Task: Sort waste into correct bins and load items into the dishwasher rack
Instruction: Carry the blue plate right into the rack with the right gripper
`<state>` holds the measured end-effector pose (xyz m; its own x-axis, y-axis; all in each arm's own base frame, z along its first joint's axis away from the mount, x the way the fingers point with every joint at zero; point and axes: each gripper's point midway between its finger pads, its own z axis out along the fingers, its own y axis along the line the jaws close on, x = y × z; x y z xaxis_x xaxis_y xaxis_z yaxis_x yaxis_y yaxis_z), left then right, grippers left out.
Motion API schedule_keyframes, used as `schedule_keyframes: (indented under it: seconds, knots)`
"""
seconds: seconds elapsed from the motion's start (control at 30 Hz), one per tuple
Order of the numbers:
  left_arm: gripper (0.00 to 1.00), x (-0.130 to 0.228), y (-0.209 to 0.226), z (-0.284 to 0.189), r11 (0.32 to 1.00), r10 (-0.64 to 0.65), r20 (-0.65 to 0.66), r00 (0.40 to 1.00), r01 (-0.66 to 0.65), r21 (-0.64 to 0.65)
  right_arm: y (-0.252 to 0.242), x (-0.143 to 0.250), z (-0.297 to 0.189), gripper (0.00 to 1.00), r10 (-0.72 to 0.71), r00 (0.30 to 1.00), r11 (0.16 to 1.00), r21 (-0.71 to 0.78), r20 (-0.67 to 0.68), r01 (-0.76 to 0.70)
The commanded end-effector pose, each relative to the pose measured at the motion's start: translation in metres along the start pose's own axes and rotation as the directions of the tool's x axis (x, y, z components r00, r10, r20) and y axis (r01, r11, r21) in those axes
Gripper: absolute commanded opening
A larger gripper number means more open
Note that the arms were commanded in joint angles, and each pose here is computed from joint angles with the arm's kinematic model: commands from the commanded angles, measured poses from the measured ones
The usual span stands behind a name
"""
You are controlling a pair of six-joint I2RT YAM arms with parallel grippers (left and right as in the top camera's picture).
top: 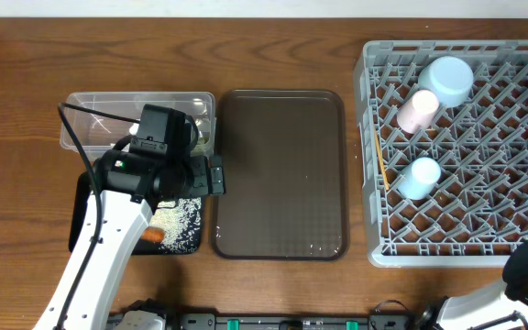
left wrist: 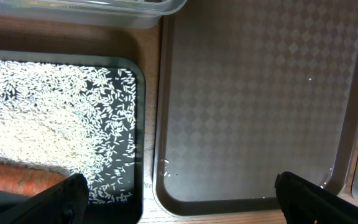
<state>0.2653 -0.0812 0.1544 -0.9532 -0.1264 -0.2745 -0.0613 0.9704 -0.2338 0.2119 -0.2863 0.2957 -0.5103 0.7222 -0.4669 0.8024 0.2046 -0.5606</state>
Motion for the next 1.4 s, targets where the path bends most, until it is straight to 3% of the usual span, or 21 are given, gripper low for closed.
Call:
schedule_keyframes:
  seconds: [0.0,0.17,0.37,0.6,0.9,1.2,1.37]
  knots:
    - [0.98,-0.003,0.002,-0.002,1.000,-0.001,0.011,1.000,0.001,-0.011,0.011,-0.010,-0.002,0.02,-0.163,0.986,0.983,0.091,0.044,0.159]
    - [0.98,-0.003,0.002,-0.002,1.000,-0.001,0.011,1.000,0.001,-0.011,0.043,-0.005,0.001,0.02,-0.343,0.939,0.931,0.139,0.017,0.338]
    - [0.98,-0.003,0.002,-0.002,1.000,-0.001,0.011,1.000,0.001,-0.011,0.059,-0.008,-0.010,0.02,-0.463,0.884,0.859,0.282,0.068,0.428]
    - [0.98,-0.003,0.002,-0.002,1.000,-0.001,0.011,1.000,0.001,-0.011,0.091,0.013,0.007,0.01,-0.633,0.774,0.739,0.300,0.004,0.603]
    - [0.98,-0.003,0.002,-0.002,1.000,-0.001,0.011,1.000,0.001,-0.011,0.130,0.025,-0.009,0.01,-0.739,0.670,0.653,0.317,0.067,0.688]
    - [0.98,-0.003,0.002,-0.002,1.000,-0.001,0.011,1.000,0.001,-0.011,0.140,0.010,-0.057,0.01,-0.789,0.590,0.581,0.520,0.171,0.626]
    - [0.98,-0.003,0.002,-0.002,1.000,-0.001,0.011,1.000,0.001,-0.011,0.139,-0.003,-0.078,0.01,-0.861,0.492,0.449,0.644,0.127,0.620]
